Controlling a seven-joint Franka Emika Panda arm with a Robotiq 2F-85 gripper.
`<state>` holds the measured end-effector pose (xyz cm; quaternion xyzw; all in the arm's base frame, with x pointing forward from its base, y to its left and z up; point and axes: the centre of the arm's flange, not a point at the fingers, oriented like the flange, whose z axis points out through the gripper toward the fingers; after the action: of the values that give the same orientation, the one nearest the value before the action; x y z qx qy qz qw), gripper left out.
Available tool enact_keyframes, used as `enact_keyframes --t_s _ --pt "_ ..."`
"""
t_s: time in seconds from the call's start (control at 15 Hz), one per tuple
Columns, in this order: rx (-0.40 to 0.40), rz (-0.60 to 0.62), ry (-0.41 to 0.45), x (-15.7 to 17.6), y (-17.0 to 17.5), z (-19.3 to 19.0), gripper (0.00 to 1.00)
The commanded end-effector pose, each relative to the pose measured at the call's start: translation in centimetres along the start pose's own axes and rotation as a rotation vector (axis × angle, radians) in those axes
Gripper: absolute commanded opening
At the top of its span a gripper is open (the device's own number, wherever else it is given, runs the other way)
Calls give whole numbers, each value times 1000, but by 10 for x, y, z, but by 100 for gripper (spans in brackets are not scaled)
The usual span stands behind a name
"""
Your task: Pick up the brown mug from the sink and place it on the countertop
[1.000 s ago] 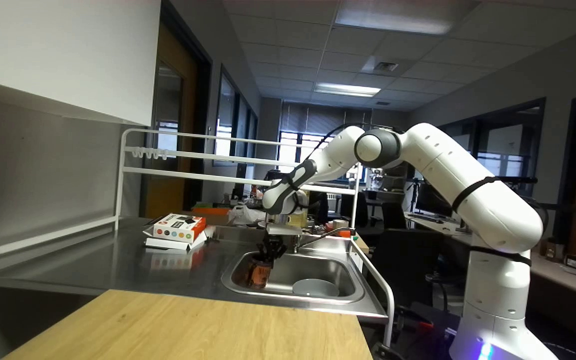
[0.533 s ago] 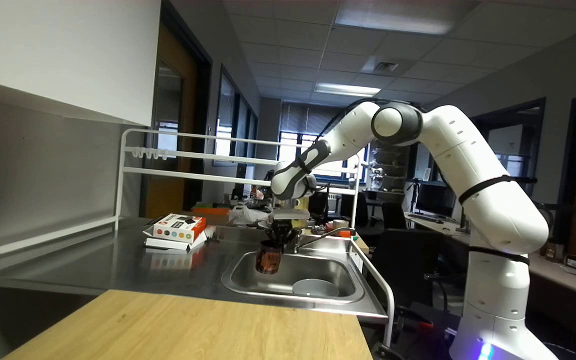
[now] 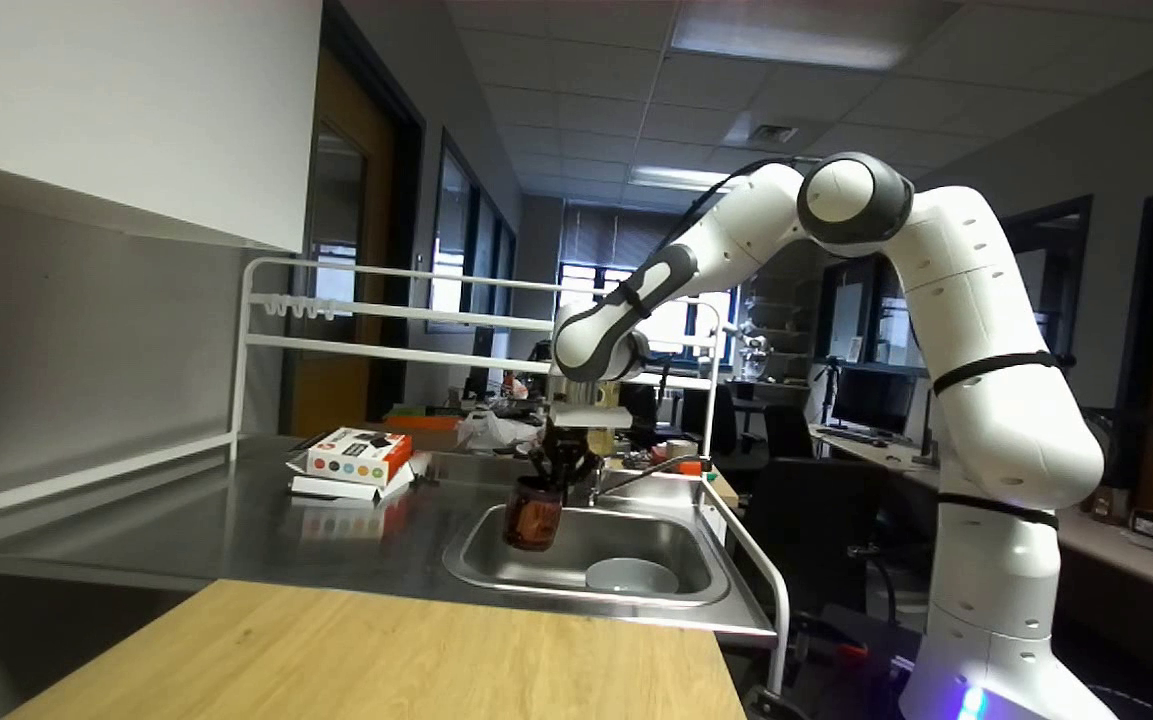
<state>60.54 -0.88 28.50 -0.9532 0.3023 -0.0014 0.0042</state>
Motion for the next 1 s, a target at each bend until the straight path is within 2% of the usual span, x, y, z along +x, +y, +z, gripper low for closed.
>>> enact_keyframes --t_s 0.0,0.27,0.6,0.93 --pt "56 -109 22 -48 -47 -13 5" --pt "55 -218 25 -79 -97 -6 5" --pt "54 -293 68 -95 -127 -13 5" --pt "-16 -400 138 -111 -166 -7 5"
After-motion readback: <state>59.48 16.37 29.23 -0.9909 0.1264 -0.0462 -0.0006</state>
